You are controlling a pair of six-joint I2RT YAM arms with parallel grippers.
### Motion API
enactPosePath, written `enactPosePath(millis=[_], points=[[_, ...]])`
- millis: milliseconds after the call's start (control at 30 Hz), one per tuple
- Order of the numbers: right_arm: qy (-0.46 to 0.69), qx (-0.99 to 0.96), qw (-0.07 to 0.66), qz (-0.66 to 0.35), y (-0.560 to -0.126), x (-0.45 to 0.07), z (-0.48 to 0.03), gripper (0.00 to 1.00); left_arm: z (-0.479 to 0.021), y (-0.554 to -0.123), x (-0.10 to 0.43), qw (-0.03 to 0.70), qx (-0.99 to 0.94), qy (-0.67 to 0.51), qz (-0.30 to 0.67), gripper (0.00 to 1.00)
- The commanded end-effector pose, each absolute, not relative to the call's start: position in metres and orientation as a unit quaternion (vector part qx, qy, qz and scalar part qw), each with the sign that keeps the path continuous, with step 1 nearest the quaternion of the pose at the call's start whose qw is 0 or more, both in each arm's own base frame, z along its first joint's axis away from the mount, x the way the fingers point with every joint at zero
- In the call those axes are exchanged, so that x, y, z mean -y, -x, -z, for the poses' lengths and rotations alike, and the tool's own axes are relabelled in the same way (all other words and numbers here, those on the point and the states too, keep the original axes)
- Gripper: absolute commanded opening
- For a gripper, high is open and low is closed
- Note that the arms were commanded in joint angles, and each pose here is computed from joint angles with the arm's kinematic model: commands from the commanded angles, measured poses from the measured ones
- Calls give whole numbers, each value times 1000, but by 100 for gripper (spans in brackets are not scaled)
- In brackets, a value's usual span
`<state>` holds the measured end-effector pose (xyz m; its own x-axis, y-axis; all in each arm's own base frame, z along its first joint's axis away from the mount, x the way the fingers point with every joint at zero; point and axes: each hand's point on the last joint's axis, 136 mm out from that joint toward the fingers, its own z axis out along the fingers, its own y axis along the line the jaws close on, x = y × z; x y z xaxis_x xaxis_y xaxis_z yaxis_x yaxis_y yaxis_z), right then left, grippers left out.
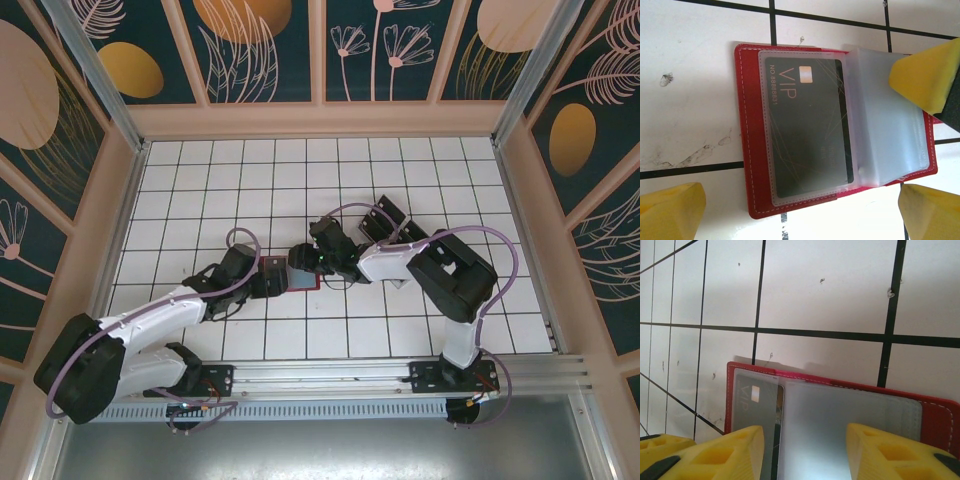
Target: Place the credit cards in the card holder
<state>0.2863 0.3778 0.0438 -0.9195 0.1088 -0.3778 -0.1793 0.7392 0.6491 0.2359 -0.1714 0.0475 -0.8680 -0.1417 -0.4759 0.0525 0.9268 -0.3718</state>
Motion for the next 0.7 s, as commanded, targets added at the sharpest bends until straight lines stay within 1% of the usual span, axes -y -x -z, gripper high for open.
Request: enactPosePath(millis=[0, 667], points=[[11, -906, 197, -375, -289, -380, -45, 47, -56, -245, 176, 277, -942, 17, 188, 99], [10, -902, 181, -393, -287, -389, -41, 47, -50, -252, 205, 278, -945, -20, 169, 98]])
